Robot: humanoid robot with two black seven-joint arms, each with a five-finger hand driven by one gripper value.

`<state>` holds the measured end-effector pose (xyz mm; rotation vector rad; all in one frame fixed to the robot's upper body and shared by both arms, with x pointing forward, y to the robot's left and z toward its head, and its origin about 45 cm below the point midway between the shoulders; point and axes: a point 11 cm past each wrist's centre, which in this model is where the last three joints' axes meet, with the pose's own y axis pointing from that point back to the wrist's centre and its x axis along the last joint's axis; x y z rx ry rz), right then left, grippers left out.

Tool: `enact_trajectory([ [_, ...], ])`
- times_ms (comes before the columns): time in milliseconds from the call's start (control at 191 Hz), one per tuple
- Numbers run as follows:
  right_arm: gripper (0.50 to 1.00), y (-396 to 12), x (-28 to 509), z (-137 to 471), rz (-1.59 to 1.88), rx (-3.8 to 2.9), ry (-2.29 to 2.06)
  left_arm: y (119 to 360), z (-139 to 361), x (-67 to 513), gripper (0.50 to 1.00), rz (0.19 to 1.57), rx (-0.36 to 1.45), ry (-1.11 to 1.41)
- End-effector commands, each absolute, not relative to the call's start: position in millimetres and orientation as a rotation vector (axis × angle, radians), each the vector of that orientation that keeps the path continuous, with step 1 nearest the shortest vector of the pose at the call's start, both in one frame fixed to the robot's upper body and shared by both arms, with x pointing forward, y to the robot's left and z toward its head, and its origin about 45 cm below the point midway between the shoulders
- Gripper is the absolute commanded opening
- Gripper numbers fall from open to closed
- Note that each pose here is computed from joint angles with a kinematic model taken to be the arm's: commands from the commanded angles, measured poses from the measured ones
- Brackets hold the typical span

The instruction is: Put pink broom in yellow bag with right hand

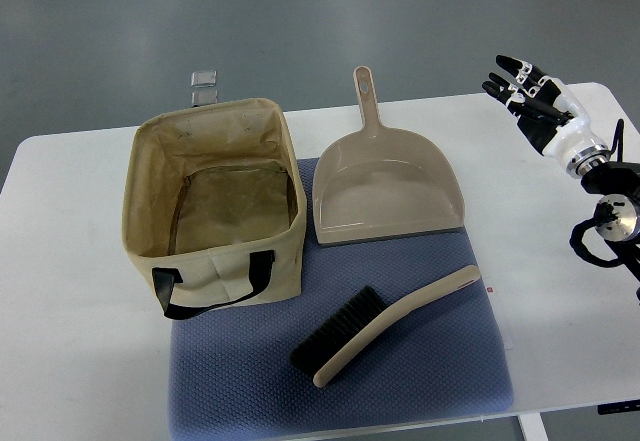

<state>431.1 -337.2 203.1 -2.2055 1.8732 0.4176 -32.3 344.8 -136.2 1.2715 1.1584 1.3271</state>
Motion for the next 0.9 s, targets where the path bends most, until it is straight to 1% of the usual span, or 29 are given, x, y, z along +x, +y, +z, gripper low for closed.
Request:
enact_trajectory([
  [0,0.928,-338.0,431.2,203.6,0.417,-2.204,1.873,344.7,-136.2,-32.3,1.0,1.328,1.271,1.159],
  [629,0.928,-339.1,431.5,209.2,0.405,-2.224,1.833,344.7,-136.2,-32.3,1.0,1.327,1.272,1.158],
  [749,0.921,-349.5,429.6,218.0,0.371,-2.268,1.799,344.7,-136.2,-32.3,1.0,1.327,1.272,1.158],
  [817,0.915,-352.2,437.1,237.9,0.309,-2.296,1.768,344.7,-136.2,-32.3,1.0,1.328,1.271,1.159],
  [896,0.915,-353.6,437.5,244.4,0.27,-2.36,1.765,344.7,-136.2,-32.3,1.0,1.328,1.271,1.159],
])
